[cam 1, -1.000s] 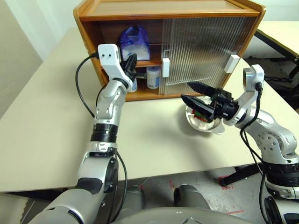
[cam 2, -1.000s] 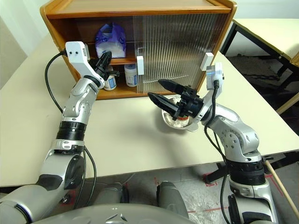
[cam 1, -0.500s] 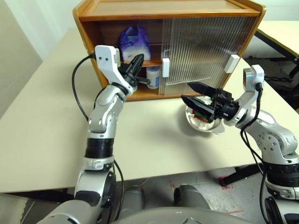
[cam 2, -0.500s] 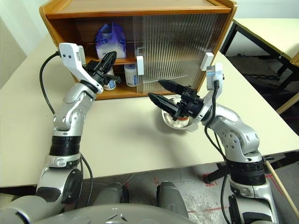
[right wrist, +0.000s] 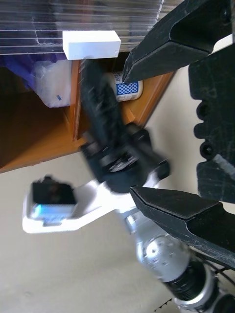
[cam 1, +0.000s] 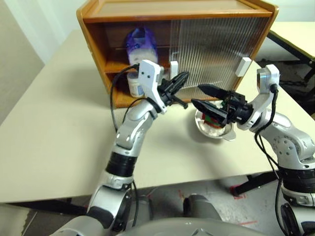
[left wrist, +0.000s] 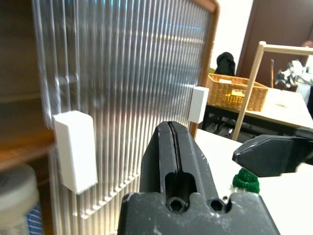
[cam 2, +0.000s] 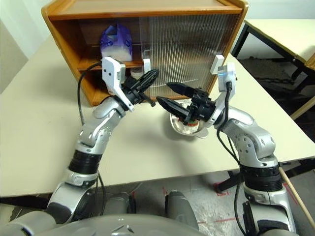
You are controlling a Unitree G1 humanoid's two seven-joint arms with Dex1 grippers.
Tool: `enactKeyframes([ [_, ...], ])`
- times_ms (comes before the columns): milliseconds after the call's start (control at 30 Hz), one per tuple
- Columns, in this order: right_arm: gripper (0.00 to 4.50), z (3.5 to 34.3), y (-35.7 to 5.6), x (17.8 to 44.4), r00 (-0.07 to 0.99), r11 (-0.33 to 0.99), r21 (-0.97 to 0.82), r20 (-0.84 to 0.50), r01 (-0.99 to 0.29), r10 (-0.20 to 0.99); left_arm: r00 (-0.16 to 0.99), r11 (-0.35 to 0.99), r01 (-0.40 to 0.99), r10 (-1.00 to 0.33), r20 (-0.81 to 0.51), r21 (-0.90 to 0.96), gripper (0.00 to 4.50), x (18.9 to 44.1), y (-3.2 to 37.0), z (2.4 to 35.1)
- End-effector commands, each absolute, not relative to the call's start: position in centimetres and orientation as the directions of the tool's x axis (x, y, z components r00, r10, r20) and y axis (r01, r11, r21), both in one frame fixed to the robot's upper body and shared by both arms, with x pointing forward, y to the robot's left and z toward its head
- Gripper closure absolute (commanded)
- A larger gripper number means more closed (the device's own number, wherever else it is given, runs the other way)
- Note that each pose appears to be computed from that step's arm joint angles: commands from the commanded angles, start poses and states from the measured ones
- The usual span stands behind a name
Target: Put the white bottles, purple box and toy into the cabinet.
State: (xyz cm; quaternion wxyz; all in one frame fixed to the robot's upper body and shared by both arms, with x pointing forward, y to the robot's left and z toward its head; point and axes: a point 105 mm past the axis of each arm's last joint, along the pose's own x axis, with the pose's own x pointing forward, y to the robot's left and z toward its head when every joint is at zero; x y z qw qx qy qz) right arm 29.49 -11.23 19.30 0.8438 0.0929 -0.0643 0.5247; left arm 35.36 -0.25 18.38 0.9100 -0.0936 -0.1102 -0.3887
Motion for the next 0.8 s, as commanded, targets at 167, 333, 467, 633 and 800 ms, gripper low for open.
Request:
enactKeyframes([
  [167, 0.00, 19.1, -11.4, 28.8, 0.451, 0.441, 0.096, 0.186, -0.892, 0.873, 0.719, 0.733, 0.677, -0.638, 0.276, -0.069, 4.48, 37.0, -3.7, 16.9],
  [333, 0.00, 19.2, -11.7, 28.7, 0.461, 0.452, 0.093, 0.176, -0.887, 0.870, 0.791, 0.808, 0.585, -0.547, 0.274, -0.075, 4.48, 38.2, -5.3, 16.3],
  [467, 0.00, 19.3, -11.8, 28.5, 0.469, 0.460, 0.092, 0.171, -0.883, 0.867, 0.820, 0.841, 0.537, -0.502, 0.277, -0.066, 4.48, 38.6, -5.6, 16.3],
  [633, 0.00, 19.2, -12.0, 28.2, 0.478, 0.469, 0.092, 0.166, -0.878, 0.862, 0.833, 0.862, 0.503, -0.468, 0.295, -0.054, 4.48, 38.7, -5.9, 16.6],
  [800, 0.00, 19.3, -11.9, 28.1, 0.481, 0.472, 0.092, 0.166, -0.877, 0.861, 0.836, 0.868, 0.494, -0.457, 0.304, -0.054, 4.48, 38.7, -6.2, 16.7],
])
